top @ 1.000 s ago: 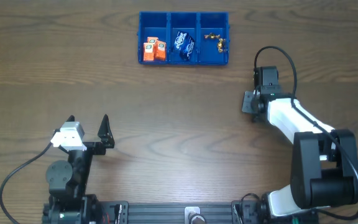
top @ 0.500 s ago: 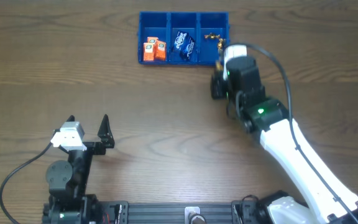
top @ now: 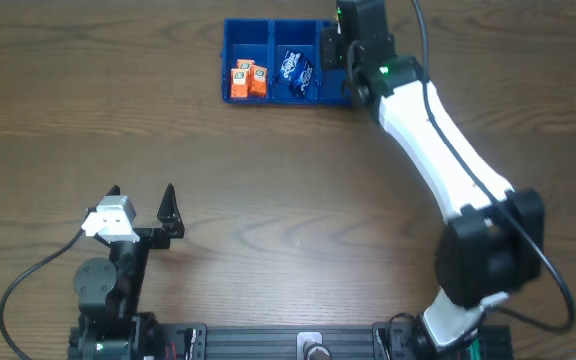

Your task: Sort Candies Into Trays

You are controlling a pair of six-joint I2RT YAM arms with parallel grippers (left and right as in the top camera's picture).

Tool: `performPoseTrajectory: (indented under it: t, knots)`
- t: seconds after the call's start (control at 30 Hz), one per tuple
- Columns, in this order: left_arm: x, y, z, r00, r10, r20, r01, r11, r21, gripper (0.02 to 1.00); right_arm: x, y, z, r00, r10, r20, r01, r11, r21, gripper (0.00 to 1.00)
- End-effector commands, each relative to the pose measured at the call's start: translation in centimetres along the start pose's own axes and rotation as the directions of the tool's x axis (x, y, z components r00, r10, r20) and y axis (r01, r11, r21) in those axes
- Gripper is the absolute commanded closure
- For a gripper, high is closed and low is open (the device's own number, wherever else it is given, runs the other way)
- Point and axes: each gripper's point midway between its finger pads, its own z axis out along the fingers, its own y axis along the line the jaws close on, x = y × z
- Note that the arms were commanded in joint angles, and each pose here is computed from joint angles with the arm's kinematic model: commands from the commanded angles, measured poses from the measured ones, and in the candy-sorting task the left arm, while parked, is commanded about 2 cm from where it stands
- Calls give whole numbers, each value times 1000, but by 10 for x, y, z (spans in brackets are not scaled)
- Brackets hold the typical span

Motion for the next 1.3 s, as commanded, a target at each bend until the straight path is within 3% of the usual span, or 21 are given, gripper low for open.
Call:
performPoseTrajectory:
  t: [0.03, 0.57, 0.7, 0.77, 0.83, 1.03, 1.13, 1.3]
  knots:
    - [17, 2, 1, 999, 4, -50, -4, 1000, -1, 20, 13, -22, 25, 998, 35, -46, -33, 998, 48, 855]
    - [17, 2, 1, 999, 4, -50, -4, 1000, -1, 20, 56, -26, 67, 989, 28, -146, -18, 998, 66, 787]
    - [17, 2, 1, 999, 4, -50, -4, 1000, -1, 23, 55, -19, 67, 989, 29, -142, -25, 999, 27, 592]
    - [17, 2, 1, 999, 4, -50, -4, 1000, -1, 20, 53, -16, 67, 990, 25, -135, -23, 1000, 20, 371]
    - [17, 2, 1, 999, 4, -50, -4, 1000, -1, 20, 50, -13, 66, 992, 18, -123, -16, 1000, 12, 255]
    - [16, 2, 1, 999, 4, -50, -4, 1000, -1, 20, 29, -15, 38, 996, -8, -86, 10, 1000, 12, 99]
    - [17, 2, 1, 999, 4, -50, -4, 1000, -1, 20, 6, -24, -2, 999, -44, -7, 45, 999, 21, 1]
    - [16, 2, 1, 999, 4, -50, -4, 1000, -1, 20, -2, -65, -74, 995, -29, 95, 23, 998, 63, 3]
